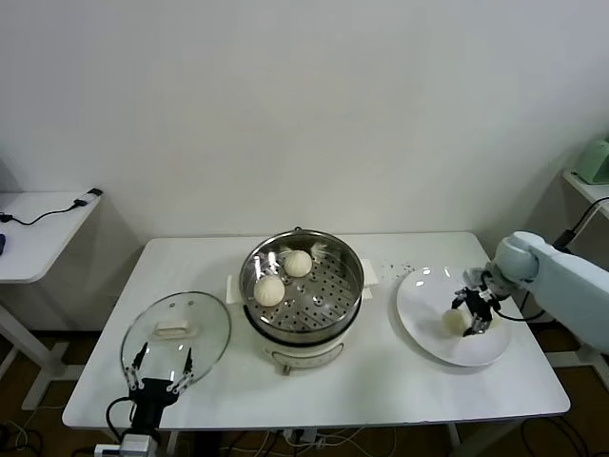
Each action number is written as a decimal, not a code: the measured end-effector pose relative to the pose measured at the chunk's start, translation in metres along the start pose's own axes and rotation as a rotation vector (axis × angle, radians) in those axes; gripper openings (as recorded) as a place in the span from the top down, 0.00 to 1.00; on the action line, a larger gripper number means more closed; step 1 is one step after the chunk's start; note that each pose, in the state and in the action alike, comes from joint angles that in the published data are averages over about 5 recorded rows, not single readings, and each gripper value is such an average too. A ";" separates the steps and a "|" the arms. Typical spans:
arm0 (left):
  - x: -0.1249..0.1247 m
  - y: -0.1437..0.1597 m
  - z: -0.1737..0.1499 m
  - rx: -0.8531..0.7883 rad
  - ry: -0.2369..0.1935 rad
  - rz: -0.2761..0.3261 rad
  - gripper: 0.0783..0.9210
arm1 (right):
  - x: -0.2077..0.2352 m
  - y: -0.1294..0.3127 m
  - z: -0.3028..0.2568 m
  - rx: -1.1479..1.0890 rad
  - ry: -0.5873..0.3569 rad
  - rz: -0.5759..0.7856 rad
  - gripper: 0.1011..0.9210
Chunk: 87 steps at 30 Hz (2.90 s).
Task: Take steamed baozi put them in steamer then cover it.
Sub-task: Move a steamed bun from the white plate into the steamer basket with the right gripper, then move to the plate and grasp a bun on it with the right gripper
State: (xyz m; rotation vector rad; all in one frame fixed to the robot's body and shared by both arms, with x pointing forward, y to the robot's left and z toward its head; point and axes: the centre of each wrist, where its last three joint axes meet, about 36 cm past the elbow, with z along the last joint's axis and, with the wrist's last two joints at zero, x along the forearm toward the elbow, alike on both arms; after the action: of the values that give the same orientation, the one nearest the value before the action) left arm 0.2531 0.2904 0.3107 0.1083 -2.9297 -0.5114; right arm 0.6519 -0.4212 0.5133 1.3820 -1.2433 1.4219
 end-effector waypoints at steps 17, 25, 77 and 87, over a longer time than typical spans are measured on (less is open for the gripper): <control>0.003 0.000 0.000 0.000 0.004 0.001 0.12 | 0.168 -0.110 -0.174 0.761 0.032 0.166 0.30; 0.005 -0.001 0.004 0.005 0.013 0.004 0.12 | 0.168 -0.122 -0.271 1.031 -0.002 0.153 0.30; 0.000 0.006 0.010 0.000 0.020 -0.007 0.12 | 0.101 -0.099 -0.345 1.304 -0.100 0.044 0.12; 0.001 0.009 0.006 -0.004 0.006 -0.006 0.12 | 0.146 -0.096 -0.212 0.795 -0.084 0.143 0.12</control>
State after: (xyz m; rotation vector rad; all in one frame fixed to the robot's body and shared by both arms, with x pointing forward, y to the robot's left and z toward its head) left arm 0.2510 0.3008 0.3084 0.1174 -2.9232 -0.5171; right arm 0.6813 -0.2087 0.6849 1.9008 -0.8532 2.1065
